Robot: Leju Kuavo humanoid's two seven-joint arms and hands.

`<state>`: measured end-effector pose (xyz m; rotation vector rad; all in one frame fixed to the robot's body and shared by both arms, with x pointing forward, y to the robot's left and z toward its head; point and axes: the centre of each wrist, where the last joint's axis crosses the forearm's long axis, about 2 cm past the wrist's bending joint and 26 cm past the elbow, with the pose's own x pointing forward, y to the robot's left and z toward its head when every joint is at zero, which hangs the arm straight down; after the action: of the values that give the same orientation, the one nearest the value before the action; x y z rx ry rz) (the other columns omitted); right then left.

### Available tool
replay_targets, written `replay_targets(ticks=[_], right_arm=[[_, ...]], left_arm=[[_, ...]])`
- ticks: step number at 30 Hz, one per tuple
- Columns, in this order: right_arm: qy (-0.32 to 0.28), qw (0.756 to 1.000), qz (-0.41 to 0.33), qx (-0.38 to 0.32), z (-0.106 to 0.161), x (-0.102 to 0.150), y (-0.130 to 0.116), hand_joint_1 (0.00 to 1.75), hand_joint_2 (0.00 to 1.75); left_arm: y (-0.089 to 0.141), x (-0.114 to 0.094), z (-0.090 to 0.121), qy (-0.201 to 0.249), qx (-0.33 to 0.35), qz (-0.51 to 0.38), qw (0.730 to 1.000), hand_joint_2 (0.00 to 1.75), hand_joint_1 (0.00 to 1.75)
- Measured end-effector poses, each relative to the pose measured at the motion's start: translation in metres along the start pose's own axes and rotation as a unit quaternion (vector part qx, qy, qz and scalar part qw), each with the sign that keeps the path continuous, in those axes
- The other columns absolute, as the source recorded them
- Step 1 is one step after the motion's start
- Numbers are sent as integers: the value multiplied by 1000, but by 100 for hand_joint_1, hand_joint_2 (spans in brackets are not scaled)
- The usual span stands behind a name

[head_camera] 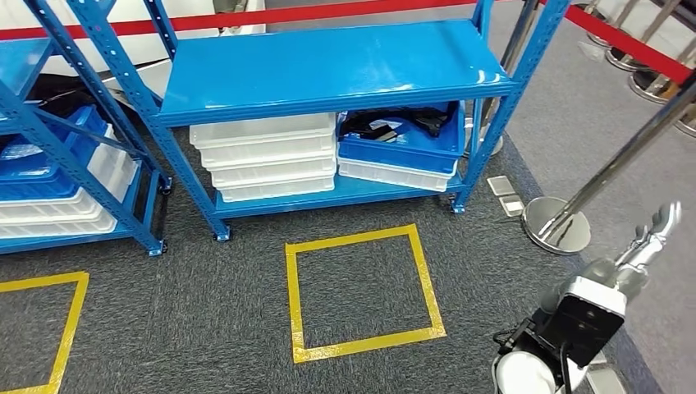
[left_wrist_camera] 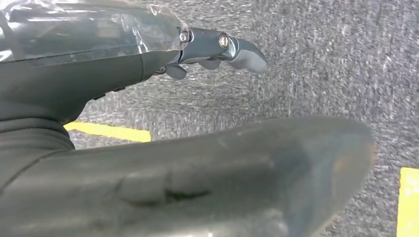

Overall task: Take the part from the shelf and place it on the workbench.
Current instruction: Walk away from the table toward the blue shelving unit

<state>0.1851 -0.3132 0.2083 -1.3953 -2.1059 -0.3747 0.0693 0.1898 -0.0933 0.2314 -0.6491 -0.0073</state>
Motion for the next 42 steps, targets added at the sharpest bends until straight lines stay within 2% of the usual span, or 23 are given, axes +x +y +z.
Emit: replay_targets(ticks=[11,21,23,27,32,34,37,39,42], right_arm=[[12,1000,6,5,2,0,-1,0,0],[59,998,22,21,4,-2,1,0,0],[79,996,22,26,5,-4,2,0,0],[175,983,6,46,13,-16,4,0,0],[281,956,-22,79,32,-38,9,0,0],[357,928,-35,99,46,-51,12,0,0],[466,873,-44,137,71,-69,16,0,0],[504,847,-37,167,90,-79,18,0,0],[528,825,-18,200,111,-91,17,0,0]], left_arm=[[-1,2,-1,-2,-1,0,1000,0,0],[0,1,0,-1,-1,-1,1000,0,0],[0,1,0,-1,-1,-1,1000,0,0],[-1,1,0,2,-1,1,1000,0,0],[-1,1,0,6,-3,2,1000,0,0],[-1,1,0,8,-5,1,1000,0,0],[-1,1,0,12,-6,0,1000,0,0],[-1,1,0,14,-6,-1,1000,0,0],[-1,1,0,15,-7,-2,1000,0,0]])
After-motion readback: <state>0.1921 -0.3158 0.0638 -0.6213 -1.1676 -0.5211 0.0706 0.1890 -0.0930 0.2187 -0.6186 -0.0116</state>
